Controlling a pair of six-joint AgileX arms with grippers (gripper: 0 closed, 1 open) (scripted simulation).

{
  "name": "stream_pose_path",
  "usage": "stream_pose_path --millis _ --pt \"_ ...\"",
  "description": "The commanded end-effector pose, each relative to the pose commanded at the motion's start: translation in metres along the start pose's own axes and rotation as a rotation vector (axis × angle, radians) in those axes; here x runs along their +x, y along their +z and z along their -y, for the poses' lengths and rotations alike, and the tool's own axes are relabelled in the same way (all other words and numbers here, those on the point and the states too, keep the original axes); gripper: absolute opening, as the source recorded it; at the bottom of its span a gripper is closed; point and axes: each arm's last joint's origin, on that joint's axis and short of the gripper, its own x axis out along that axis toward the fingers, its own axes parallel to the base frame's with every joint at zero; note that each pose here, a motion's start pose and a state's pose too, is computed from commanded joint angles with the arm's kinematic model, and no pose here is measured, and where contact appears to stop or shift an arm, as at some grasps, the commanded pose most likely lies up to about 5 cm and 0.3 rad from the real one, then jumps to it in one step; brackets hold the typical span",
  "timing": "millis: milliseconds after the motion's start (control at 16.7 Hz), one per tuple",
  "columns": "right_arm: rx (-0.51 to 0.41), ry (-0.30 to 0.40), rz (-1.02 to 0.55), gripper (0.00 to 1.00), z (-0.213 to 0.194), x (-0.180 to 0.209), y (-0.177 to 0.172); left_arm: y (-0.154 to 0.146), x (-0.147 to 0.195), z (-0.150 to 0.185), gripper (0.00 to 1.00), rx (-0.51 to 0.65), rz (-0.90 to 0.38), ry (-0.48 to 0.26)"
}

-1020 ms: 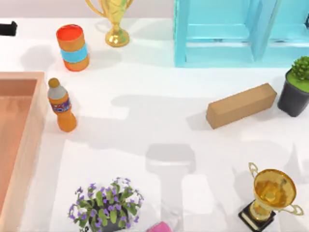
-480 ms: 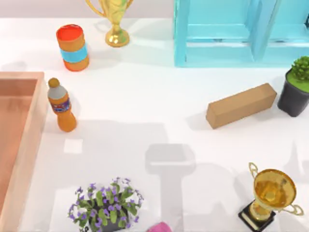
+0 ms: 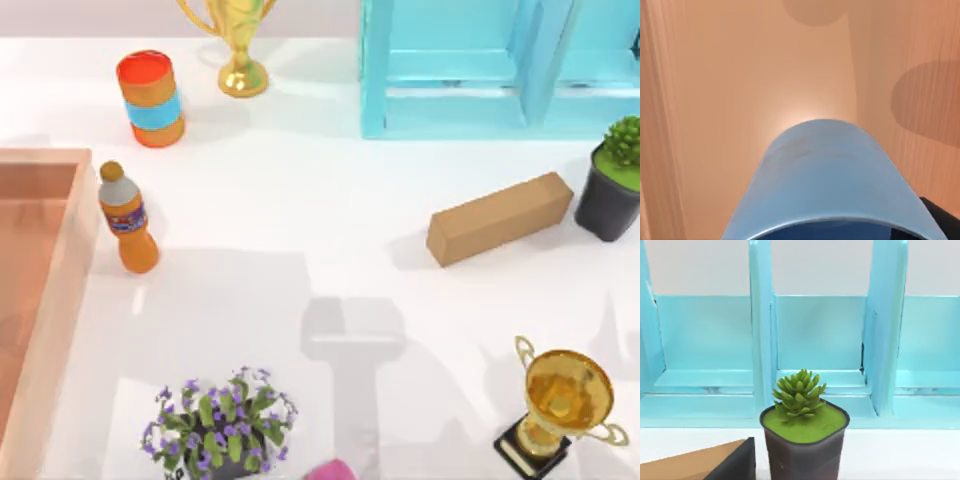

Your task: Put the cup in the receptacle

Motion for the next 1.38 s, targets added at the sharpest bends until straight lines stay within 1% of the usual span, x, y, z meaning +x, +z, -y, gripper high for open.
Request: stream_pose_path --millis 240,540,1320,1380 --pt "0.000 0.000 0.000 1.00 0.000 0.000 0.000 -0.002 0.034 -0.005 0.00 -0.002 -0.002 -0.002" --pt "0.000 0.000 0.000 1.00 0.000 0.000 0.000 -0.003 0.039 -0.006 0.00 -0.003 -0.001 -0.002" --pt "0.000 0.000 0.000 1.00 0.000 0.000 0.000 -0.003 0.039 -0.006 0.98 -0.003 -0.001 -0.002" --pt "0.000 0.000 0.000 1.00 0.000 0.000 0.000 -0.003 0.039 -0.006 1.00 -0.003 -0.001 -0.002"
